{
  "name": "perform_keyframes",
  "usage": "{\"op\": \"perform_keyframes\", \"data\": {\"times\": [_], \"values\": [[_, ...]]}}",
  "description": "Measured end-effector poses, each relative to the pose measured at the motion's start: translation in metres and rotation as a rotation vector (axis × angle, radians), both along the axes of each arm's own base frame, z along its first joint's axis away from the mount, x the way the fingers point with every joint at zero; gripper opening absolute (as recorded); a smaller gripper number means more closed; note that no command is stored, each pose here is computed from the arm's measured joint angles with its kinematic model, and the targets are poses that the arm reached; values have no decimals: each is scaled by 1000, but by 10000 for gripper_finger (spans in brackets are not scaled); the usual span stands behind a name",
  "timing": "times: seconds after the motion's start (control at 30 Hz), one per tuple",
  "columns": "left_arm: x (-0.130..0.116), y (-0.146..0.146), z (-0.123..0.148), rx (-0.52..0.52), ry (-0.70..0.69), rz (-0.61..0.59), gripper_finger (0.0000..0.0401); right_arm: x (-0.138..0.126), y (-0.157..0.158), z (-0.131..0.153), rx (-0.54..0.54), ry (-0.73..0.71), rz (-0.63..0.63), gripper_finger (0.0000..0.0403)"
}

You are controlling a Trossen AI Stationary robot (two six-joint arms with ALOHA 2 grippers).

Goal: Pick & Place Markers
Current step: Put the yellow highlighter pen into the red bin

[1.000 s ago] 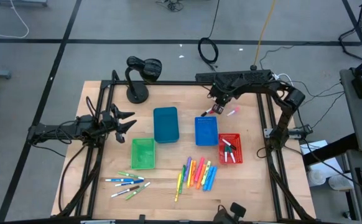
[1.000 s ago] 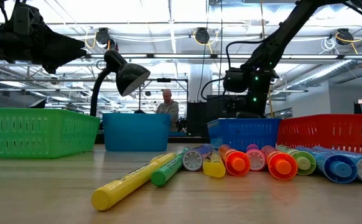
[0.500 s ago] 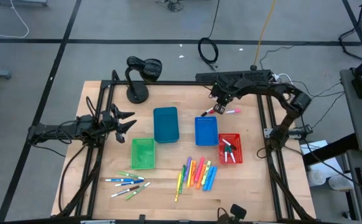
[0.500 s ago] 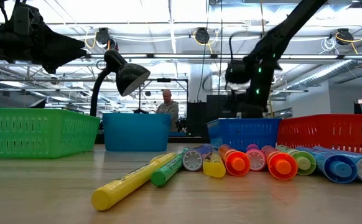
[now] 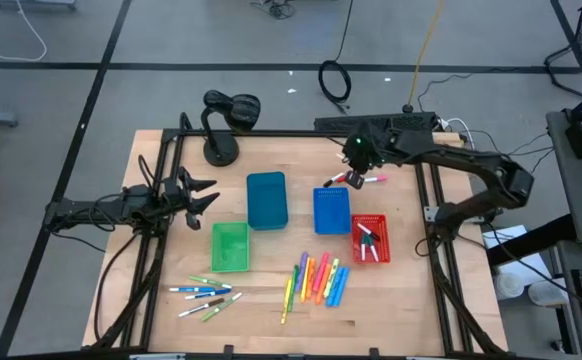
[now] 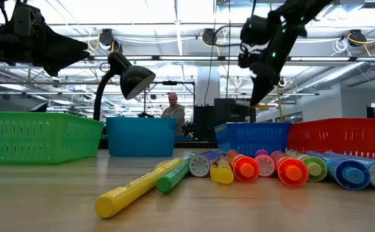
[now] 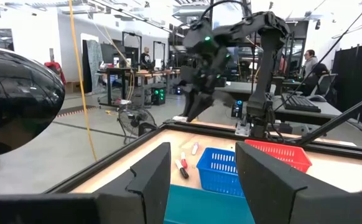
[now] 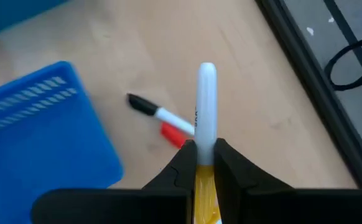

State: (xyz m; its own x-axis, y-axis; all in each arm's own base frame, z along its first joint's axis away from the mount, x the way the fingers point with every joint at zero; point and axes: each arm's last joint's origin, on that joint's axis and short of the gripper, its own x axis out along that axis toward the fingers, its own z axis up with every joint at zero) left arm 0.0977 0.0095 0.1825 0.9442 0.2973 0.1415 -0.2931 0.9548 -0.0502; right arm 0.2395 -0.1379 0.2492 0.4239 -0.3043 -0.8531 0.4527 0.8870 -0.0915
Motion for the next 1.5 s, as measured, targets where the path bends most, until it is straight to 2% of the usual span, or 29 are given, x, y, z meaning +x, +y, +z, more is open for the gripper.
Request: {"op": "perform_keyframes", "data": {"times": [0.2,0.4,0.7,0.9,1.13,1.3,1.5], "values": [[0,0,0,0,0,0,184,-8,37,13,23,46,-38,19],[0,0,0,0,0,0,184,-16,81,15,148,112,-104,19],[0,0,0,0,0,0,184,-26,153,11,244,212,-193,19],[0,0,0,0,0,0,184,-30,190,12,236,152,-198,19],[0,0,0,0,0,0,184,-33,210,4,169,101,-218,19],[0,0,0,0,0,0,184,-37,210,-22,200,101,-316,19],[0,0,0,0,0,0,184,-42,208,-45,217,122,-323,20]]}}
